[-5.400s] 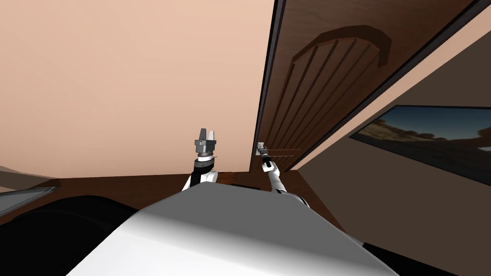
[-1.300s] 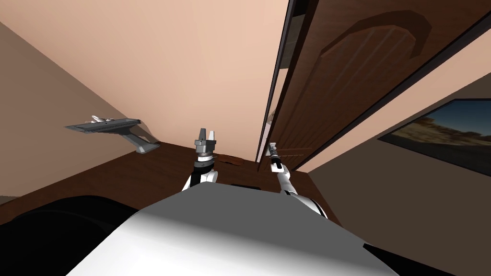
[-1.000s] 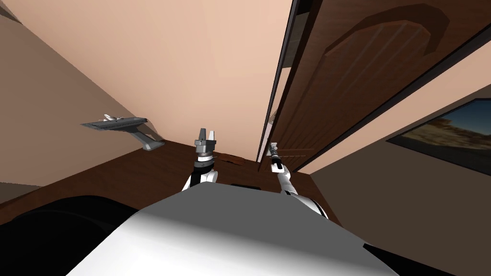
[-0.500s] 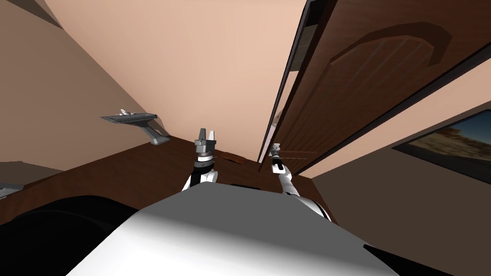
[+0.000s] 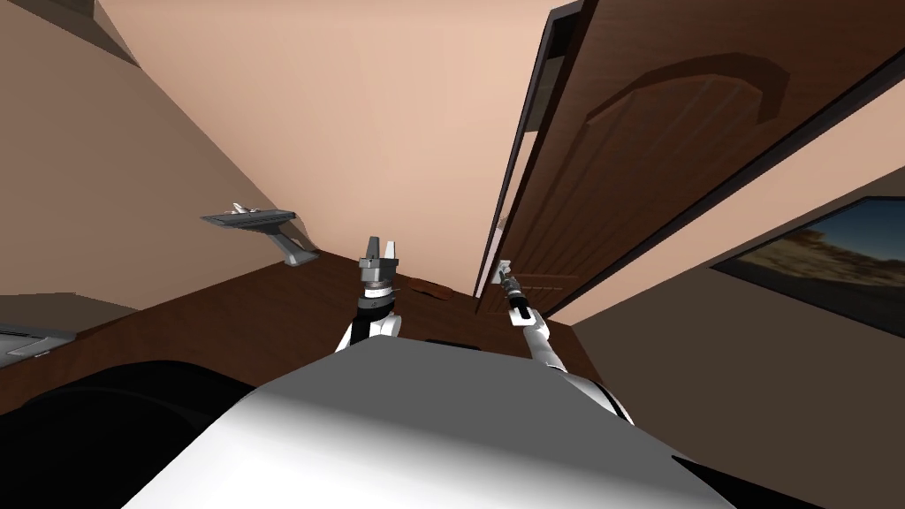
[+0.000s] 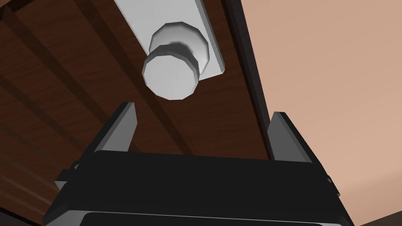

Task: Pull the door open

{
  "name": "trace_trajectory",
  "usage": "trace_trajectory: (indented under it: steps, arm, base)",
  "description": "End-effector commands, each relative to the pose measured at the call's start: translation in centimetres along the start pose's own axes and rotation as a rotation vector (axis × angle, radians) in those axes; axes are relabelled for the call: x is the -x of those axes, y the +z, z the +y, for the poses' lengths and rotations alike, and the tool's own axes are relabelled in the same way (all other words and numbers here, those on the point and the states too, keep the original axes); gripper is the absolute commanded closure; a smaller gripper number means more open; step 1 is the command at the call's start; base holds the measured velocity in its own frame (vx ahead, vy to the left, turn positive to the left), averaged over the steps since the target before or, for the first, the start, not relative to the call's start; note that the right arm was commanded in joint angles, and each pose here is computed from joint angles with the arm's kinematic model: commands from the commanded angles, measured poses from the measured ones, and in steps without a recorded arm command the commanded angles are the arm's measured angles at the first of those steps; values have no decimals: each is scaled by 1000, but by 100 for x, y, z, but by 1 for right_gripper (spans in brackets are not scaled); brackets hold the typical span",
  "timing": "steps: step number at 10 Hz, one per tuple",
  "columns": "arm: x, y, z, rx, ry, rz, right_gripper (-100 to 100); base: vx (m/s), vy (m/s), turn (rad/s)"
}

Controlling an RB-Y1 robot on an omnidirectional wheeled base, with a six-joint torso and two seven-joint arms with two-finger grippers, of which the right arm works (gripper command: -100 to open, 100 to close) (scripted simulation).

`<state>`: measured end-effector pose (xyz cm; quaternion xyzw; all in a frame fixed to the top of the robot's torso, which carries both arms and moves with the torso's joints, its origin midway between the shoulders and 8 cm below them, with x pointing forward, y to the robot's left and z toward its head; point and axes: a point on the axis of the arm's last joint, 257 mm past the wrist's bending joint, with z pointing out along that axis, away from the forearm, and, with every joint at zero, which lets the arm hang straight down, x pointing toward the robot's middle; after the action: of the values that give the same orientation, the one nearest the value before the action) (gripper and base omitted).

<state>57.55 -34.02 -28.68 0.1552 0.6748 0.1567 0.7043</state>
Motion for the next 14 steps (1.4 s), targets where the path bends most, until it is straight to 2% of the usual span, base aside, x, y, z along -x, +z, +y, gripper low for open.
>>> trace_trajectory:
  steps: [1, 4, 7, 8, 9, 14]
  arm:
    - [1, -19, -27, 7, -54, 6, -100]
    - [23, -135, -145, 40, -263, 32, -100]
    - [25, -224, -224, 67, -406, 53, -100]
    - [22, -205, -212, 62, -378, 49, -100]
    - [22, -209, -219, 59, -385, 48, -100]
    - [21, -210, -234, 49, -384, 42, -100]
  base:
    - [-64, -31, 3]
    - [-74, -25, 17]
    - [-87, -39, 13]
    - [-34, -15, 0]
    - [99, 1, 24]
    - [200, -7, 26]
